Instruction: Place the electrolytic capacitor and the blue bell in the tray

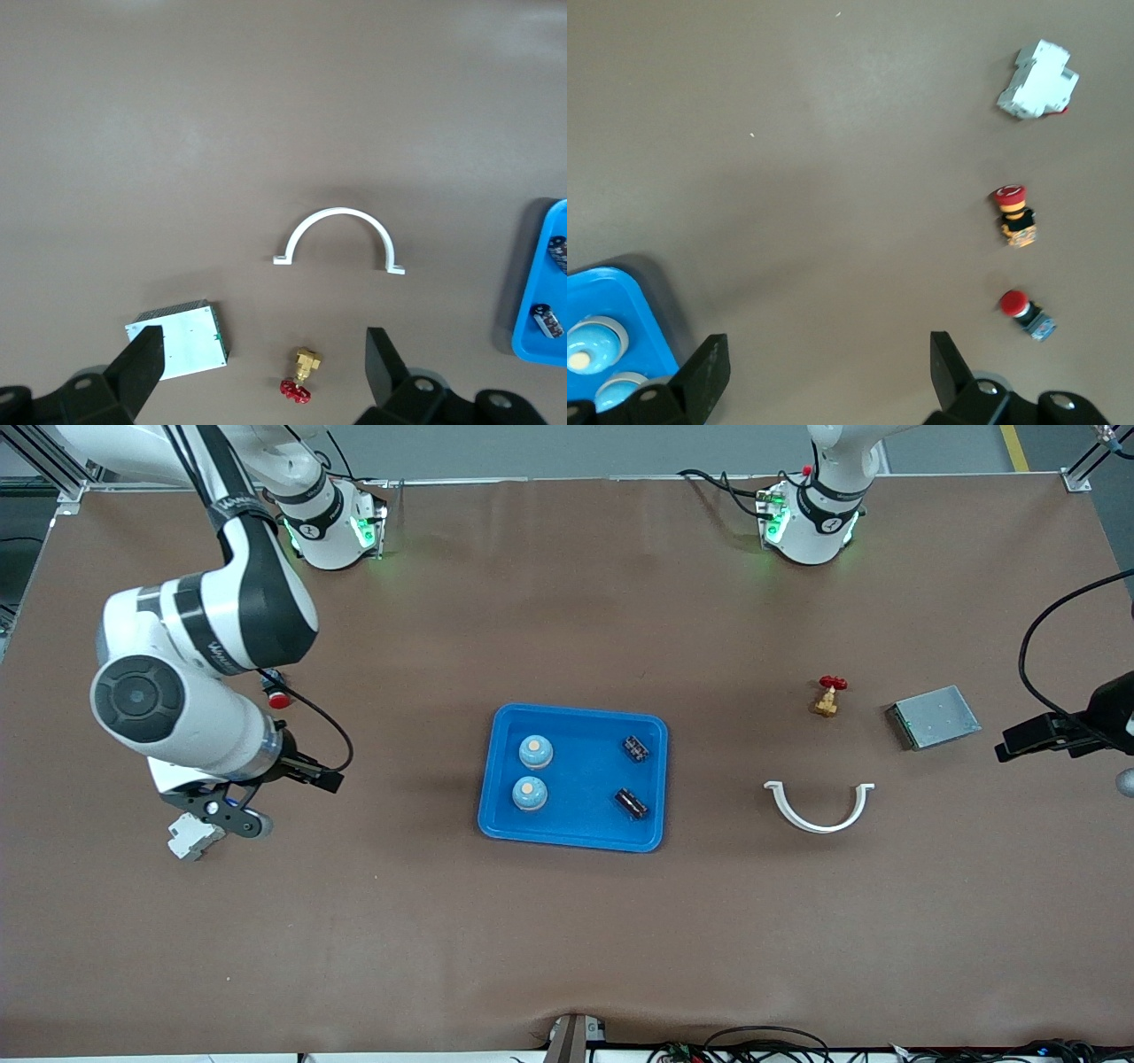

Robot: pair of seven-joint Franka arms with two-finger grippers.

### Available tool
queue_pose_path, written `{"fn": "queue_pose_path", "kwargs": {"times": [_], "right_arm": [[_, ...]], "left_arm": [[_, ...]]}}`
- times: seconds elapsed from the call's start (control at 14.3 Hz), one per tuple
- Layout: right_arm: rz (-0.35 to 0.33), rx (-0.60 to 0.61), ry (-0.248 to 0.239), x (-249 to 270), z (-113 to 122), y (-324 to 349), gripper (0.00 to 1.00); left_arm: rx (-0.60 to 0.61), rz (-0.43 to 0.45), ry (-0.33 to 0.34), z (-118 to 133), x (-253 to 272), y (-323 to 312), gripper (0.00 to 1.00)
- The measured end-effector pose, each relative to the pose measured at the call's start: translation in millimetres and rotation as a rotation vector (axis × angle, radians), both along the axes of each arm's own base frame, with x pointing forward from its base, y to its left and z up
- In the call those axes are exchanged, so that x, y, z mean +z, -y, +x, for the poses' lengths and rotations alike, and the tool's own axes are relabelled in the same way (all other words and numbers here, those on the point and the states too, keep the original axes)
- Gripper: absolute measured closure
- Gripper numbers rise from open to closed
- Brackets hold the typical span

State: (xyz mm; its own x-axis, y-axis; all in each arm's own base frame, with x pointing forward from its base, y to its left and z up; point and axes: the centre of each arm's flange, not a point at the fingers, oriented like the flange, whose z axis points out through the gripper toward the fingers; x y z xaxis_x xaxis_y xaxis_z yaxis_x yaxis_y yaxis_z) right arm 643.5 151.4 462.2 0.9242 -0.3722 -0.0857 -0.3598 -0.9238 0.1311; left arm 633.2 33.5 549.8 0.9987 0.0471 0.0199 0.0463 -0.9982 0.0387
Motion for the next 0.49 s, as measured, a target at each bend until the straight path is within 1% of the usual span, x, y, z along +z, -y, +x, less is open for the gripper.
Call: {"fn": "queue_pose_path", "kwargs": {"times": [0.14, 0.35, 0.49], "right_arm": [[0.012, 0.04, 0.012, 20, -1, 25, 0.0], [0.027, 0.089, 0.041, 55, -5, 70, 0.0], [0.03, 0.109, 0.041, 75, -13, 94, 0.0]], "left_arm": [[0.016, 0.034, -0.027, -1, -5, 3, 0.0], [0.034, 0.039, -0.032, -1, -5, 9, 0.0], [0.02, 0.033, -0.036, -1, -8, 22, 0.0]]}}
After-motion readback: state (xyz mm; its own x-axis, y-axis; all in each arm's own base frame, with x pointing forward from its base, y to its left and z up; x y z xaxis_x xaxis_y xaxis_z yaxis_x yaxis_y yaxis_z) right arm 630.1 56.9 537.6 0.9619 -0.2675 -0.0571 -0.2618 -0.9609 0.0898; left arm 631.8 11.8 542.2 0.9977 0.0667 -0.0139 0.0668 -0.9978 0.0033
